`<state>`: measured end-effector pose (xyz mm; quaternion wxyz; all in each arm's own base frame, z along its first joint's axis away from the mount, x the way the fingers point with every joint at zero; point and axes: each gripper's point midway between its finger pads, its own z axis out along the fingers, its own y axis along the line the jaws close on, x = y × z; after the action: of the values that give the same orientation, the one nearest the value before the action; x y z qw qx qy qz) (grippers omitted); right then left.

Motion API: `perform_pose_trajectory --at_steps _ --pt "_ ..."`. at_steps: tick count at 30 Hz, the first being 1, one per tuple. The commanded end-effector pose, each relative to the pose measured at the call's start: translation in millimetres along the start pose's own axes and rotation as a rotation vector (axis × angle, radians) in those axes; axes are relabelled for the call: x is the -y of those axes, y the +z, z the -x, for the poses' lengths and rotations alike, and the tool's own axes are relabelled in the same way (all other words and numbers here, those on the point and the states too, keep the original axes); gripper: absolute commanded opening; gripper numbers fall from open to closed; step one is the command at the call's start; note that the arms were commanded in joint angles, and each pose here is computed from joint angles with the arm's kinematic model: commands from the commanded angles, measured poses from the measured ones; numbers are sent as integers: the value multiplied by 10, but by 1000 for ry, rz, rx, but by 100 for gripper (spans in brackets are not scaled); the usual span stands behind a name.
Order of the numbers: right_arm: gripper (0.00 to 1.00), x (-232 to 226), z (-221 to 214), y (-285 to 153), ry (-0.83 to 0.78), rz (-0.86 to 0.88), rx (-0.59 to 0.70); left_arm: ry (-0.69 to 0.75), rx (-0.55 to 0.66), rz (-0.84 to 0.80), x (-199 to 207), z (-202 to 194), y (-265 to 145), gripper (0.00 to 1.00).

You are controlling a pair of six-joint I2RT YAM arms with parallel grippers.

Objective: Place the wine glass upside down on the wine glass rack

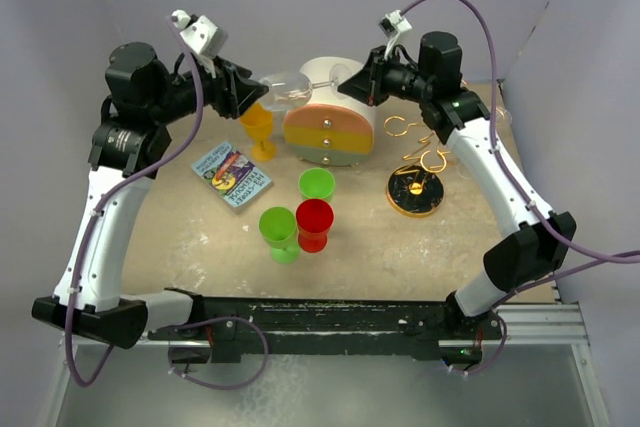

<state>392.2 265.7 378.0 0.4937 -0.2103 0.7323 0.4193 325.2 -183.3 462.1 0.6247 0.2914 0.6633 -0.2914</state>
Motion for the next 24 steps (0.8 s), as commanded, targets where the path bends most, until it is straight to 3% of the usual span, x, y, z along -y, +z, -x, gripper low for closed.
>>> perform_pose_trajectory --at_steps 1,8,14,20,24 --pt "0 -31 482 -230 -162 -76 112 75 55 50 -15 191 -210 57" --pt "0 247 879 -697 -335 -342 170 162 23 199 -157 186 -501 76" --pt "0 576 1319 -1556 -419 -638 268 191 -52 272 -254 -59 -635 92" --pt "0 821 1490 -2608 -513 -1006 322 177 -85 312 -383 -238 -706 100" --pt "0 862 1528 -3306 -588 -1275 325 188 -73 318 -367 -208 -771 99"
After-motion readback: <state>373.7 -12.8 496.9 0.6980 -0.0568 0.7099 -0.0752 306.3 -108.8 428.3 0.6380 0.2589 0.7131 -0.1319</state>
